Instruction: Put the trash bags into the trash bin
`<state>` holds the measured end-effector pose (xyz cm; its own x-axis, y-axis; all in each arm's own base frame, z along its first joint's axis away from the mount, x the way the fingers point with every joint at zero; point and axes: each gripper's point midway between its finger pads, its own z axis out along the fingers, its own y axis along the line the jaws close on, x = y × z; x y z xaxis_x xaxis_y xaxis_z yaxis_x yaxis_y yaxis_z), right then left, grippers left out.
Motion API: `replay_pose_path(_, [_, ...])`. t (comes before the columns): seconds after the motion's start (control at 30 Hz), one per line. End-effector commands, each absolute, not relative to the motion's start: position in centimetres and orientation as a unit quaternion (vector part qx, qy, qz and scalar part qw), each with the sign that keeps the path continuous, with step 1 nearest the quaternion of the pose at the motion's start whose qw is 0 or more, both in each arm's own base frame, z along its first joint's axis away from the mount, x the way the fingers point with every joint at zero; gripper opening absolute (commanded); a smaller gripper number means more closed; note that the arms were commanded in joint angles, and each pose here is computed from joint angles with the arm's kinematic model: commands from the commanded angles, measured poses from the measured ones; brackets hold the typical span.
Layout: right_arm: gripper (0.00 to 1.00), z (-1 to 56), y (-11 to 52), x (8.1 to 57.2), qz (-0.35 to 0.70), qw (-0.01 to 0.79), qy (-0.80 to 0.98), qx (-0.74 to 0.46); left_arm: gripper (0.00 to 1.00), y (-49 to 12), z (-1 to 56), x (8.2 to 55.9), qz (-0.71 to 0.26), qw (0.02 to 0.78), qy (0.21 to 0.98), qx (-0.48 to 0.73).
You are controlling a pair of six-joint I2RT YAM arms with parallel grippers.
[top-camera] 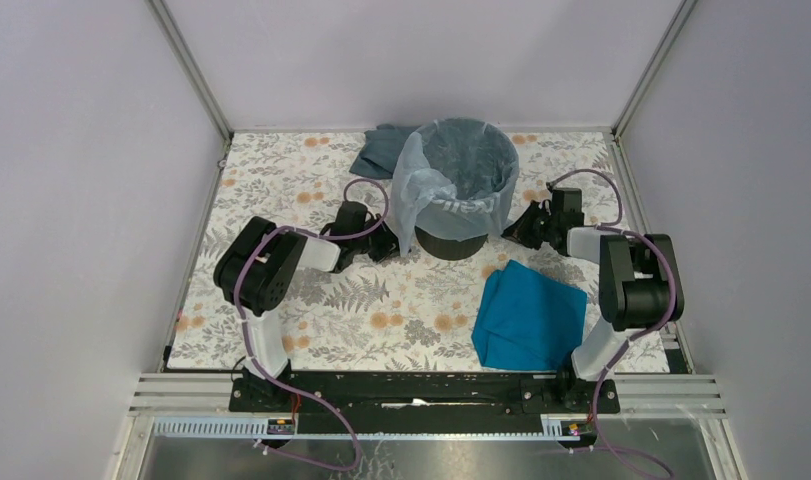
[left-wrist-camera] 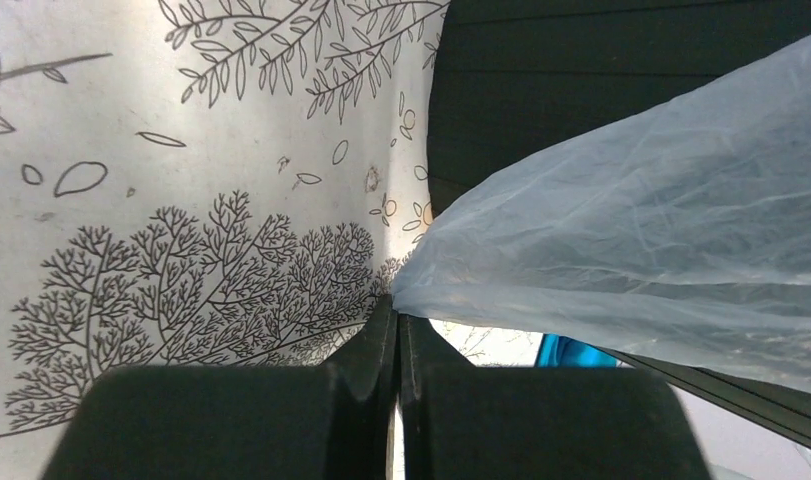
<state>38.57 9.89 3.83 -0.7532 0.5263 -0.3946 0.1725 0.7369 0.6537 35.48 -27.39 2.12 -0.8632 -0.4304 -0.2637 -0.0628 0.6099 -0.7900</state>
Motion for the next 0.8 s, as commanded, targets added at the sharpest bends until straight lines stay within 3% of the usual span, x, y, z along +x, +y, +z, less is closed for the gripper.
replay_pose_path(0.0, [0.02, 3.9, 10.0, 39.2, 0.306, 0.292, 0.886, 0.188, 0.0, -26.9, 2.1, 36.5, -0.4, 0.243, 0.872, -0.14])
replay_pose_path(0.07, [0.09, 4.6, 9.0, 39.0, 0.274, 0.299, 0.894, 0.189, 0.0, -26.5, 2.9, 36.8, -0.389, 0.257, 0.874, -0.138])
replay_pose_path(0.13, [0.33, 6.0, 7.7, 38.7, 0.236, 0.308, 0.901, 0.195, 0.0, -26.0, 3.8, 37.0, -0.379, 0.27, 0.874, -0.137])
replay_pose_path(0.2, [0.63, 7.3, 6.4, 37.4, 0.195, 0.297, 0.911, 0.209, 0.01, -25.6, 4.9, 37.1, -0.373, 0.279, 0.874, -0.138])
replay_pose_path(0.3, [0.86, 10.8, 4.1, 37.2, 0.138, 0.333, 0.906, 0.223, 0.01, -25.3, 5.5, 36.8, -0.373, 0.284, 0.872, -0.142])
replay_pose_path(0.4, [0.92, 15.9, 1.6, 37.1, 0.076, 0.375, 0.896, 0.227, 0.03, -25.1, 5.7, 36.5, -0.371, 0.287, 0.872, -0.141])
replay_pose_path(0.53, [0.93, 25.0, 0.1, 37.4, 0.041, 0.453, 0.866, 0.21, 0.07, -24.8, 6.1, 36.2, -0.369, 0.293, 0.871, -0.137])
replay_pose_path(0.63, [0.95, 31.7, 5.8, 38.0, 0.088, 0.511, 0.849, 0.103, 0.1, -24.8, 6.6, 36.1, -0.374, 0.299, 0.867, -0.137])
replay_pose_path(0.77, [0.93, 34.0, 16.8, 37.1, 0.182, 0.485, 0.854, -0.05, 0.1, -24.7, 7.1, 36.2, -0.378, 0.302, 0.865, -0.138])
